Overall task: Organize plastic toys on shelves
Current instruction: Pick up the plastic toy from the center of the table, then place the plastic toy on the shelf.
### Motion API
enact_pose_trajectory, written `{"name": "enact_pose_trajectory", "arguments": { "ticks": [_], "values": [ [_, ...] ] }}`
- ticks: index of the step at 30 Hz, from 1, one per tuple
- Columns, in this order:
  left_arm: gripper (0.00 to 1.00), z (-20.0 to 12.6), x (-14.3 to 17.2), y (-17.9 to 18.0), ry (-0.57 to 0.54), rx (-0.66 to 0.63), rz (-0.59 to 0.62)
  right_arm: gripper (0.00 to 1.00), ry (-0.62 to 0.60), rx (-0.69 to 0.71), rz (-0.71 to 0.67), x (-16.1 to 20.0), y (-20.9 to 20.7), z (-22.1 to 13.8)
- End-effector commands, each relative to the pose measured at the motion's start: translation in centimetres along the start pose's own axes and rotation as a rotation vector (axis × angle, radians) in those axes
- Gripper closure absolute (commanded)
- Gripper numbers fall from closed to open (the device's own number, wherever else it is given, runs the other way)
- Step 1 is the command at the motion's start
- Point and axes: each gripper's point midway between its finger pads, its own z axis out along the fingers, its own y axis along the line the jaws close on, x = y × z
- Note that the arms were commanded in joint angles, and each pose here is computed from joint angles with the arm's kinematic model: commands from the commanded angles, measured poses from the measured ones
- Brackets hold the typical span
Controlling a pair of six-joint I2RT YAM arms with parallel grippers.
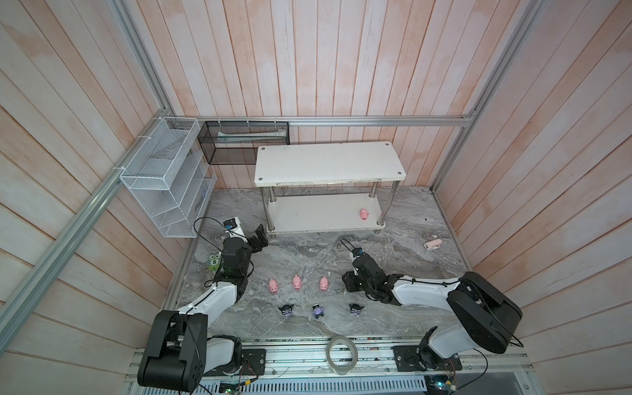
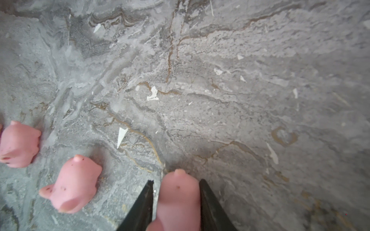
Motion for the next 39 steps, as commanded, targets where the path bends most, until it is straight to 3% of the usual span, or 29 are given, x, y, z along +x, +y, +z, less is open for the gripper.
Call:
{"name": "enact_pose_trajectory", "arguments": {
  "ticks": [1,7,15,21,29,39],
  "values": [
    [0.00,-0.2,0.8,0.0,0.020,0.008,-0.005,0.66,0.058,0.078,-0.019,1.4,-1.3,0.3],
    [0.00,-0.3,0.7,-0.2,0.021,0.015,-0.009,0.66,-0.036,0.143,-0.070,-2.6,-1.1,-1.3],
    [0.00,-0.5,1.0,-0.2,0.027,0.018,-0.024,0.66,-0.307,0.161,-0.083,-14.6,-1.1,-3.8],
    [0.00,-0.8,0.7,-0.2,0.019,0.019,-0.026,0.66,-0.422,0.166,-0.102,-20.7,-2.2,-2.6],
    [0.00,-0.8,0.6,-0.3,0.017,0.023,-0.034,0.67,-0.443,0.199,-0.102,-23.7,-4.1,0.7],
    [0.00,-0.6,0.4,-0.3,0.017,0.019,-0.026,0.67,-0.472,0.184,-0.078,-26.0,-4.9,1.9]
  ]
}}
